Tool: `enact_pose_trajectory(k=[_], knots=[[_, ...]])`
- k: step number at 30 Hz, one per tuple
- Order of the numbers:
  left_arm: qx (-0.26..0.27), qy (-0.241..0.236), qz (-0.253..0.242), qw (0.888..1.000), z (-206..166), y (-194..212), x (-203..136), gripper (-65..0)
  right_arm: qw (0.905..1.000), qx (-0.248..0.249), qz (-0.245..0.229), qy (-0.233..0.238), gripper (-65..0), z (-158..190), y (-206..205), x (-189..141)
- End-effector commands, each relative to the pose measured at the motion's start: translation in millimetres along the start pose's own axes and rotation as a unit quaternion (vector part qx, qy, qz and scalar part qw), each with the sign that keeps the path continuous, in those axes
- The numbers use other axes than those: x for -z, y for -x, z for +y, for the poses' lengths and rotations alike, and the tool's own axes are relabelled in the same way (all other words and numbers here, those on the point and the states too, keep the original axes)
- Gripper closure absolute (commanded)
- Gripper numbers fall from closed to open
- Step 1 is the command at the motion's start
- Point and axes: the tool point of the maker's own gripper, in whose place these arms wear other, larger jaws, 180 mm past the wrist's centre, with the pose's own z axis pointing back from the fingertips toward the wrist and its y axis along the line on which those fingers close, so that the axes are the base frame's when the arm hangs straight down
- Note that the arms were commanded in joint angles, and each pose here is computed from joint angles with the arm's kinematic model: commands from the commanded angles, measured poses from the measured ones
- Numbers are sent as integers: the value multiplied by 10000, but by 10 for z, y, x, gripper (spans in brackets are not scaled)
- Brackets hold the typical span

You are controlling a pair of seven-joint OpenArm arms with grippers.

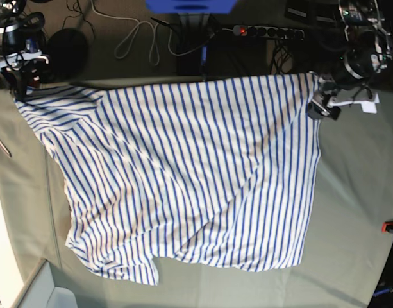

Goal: Layout the t-shirt on the table in an organized manner, then fold the t-shirt properly
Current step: 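Release and regrasp the shirt edge with the left gripper, pulling it taut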

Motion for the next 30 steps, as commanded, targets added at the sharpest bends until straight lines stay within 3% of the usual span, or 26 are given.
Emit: enact_pose_trajectory(k=[1,11,27,30], knots=[[75,46,-35,10000,-34,-13,-20,-529,9997,-53,-241,-37,0,-23,-137,-22],[294,-321,-42,9990,122,57,-10,-529,9997,-33,-240,-25,0,-20,-129,-27],[124,-268,15,9996,99,173,25,-528,9997,44,-246,-11,0,11,-104,-28],[109,-246,7,9996,87,168,28,-466,9997,45,-253,-12,0,13,-108,-24]])
